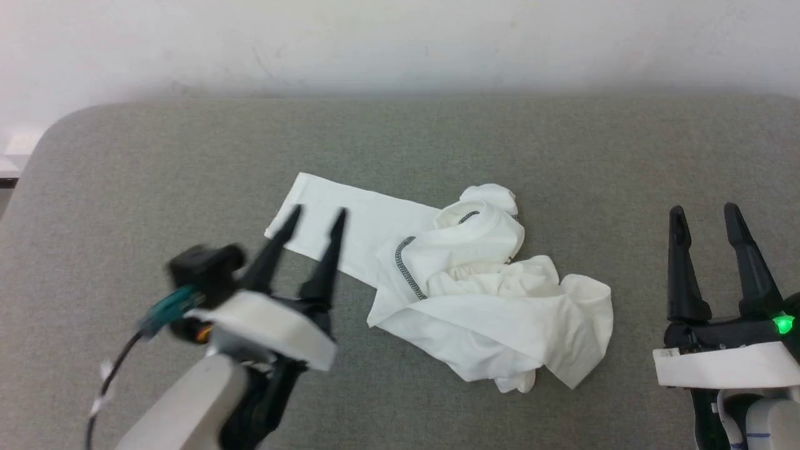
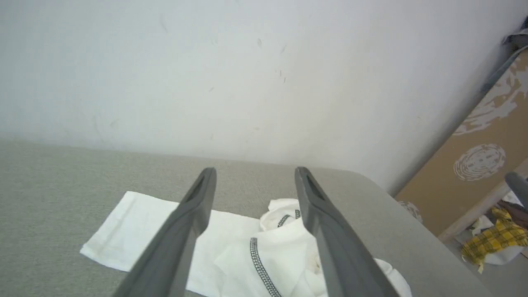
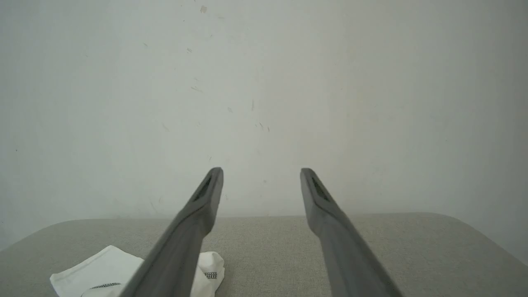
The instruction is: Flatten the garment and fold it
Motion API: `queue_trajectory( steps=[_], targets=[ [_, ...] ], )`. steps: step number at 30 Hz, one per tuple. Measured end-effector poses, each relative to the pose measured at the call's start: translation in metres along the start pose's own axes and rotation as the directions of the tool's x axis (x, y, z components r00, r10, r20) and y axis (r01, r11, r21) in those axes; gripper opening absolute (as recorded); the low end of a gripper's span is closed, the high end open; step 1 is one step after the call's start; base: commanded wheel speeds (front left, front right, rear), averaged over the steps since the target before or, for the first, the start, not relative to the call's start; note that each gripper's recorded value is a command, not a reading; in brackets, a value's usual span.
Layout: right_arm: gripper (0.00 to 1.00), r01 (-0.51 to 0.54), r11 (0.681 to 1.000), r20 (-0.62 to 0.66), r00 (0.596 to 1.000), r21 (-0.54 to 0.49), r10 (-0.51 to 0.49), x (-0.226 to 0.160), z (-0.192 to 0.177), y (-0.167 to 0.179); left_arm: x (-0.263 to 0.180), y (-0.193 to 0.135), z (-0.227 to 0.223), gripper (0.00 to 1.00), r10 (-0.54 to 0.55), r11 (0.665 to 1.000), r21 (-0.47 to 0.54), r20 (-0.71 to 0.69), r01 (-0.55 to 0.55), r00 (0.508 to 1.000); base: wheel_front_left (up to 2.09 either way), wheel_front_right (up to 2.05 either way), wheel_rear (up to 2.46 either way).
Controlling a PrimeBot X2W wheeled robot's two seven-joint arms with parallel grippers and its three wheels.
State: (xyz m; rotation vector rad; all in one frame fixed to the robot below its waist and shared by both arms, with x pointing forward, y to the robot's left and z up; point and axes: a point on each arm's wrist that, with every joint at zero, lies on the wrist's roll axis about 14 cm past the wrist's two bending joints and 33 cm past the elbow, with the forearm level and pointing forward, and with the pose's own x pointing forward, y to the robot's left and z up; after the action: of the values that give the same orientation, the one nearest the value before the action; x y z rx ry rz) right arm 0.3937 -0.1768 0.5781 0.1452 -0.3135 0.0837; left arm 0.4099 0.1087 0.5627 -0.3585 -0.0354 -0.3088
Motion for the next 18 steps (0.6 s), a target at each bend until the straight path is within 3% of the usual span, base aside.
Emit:
queue_trajectory(
  steps=[8,14,18],
  targets=[
    [1.00,-0.020,1.000,-0.016,1.000,0.016,0.020,-0.002,-0.005,0.008,-0.048,0.038,0.064,1.00,0.163,0.966,0.150,0.280,-0.211,0.946,0.00,0.00,0.00],
    [1.00,-0.016,0.999,-0.059,0.998,0.029,0.018,-0.011,-0.017,0.008,-0.083,0.055,0.049,1.00,0.281,0.927,0.165,0.293,-0.338,0.914,0.00,0.00,0.00],
    [1.00,-0.016,0.999,-0.074,0.997,0.041,0.019,-0.014,-0.021,0.009,-0.089,0.055,0.039,1.00,0.293,0.928,0.149,0.277,-0.342,0.915,0.00,0.00,0.00]
  ],
)
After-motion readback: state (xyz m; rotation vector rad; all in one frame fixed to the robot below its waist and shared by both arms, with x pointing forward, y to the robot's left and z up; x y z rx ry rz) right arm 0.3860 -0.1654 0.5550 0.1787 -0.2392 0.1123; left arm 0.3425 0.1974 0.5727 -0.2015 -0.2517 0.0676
